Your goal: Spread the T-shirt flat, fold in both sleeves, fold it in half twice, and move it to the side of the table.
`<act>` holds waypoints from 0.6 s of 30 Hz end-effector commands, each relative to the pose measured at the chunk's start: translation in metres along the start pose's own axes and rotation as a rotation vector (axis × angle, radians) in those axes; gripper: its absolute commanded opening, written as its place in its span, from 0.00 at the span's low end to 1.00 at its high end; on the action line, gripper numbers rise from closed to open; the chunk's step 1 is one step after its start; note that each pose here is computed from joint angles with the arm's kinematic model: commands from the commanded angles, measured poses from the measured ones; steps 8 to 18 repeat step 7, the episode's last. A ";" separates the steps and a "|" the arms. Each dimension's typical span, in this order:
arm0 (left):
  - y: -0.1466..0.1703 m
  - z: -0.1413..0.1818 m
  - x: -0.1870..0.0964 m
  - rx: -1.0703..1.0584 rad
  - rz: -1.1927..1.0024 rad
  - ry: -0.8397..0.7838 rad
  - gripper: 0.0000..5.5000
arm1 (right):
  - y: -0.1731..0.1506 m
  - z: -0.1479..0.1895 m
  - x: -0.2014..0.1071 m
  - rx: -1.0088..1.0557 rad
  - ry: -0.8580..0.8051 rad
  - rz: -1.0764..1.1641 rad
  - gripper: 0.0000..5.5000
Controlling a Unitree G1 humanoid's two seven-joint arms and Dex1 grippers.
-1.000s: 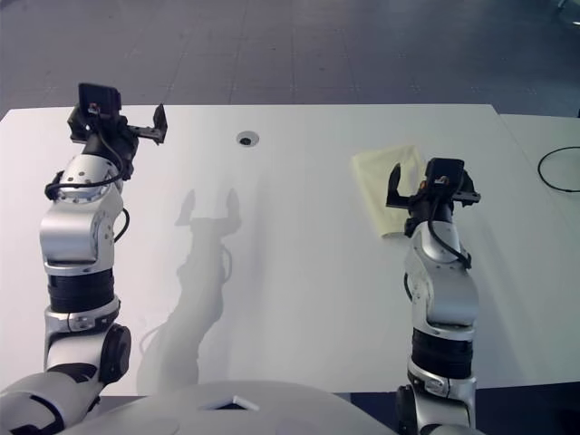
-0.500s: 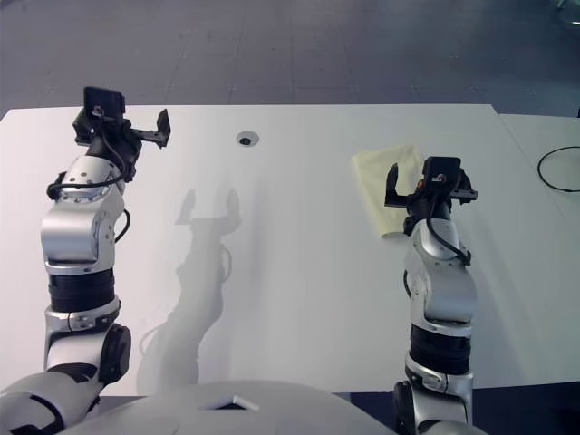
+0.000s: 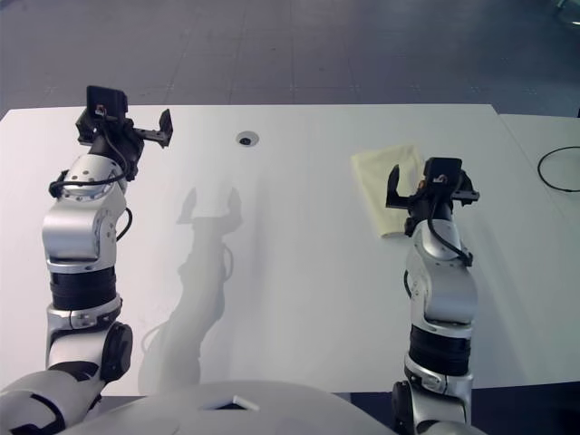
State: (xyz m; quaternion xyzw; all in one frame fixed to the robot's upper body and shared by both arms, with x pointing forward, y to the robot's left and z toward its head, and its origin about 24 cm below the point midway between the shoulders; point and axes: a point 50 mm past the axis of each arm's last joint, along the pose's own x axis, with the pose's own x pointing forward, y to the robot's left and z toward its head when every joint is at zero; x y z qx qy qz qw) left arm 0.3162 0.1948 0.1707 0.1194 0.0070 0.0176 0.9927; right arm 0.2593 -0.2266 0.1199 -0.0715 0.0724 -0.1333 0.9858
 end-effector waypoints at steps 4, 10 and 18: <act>0.002 0.007 0.001 0.001 0.012 -0.015 0.98 | 0.001 0.005 0.001 -0.012 -0.008 0.011 0.98; 0.000 0.007 0.002 -0.002 0.007 -0.017 0.98 | 0.000 0.005 0.001 -0.014 -0.010 0.007 0.98; 0.000 0.007 0.002 -0.002 0.007 -0.017 0.98 | 0.000 0.005 0.001 -0.014 -0.010 0.007 0.98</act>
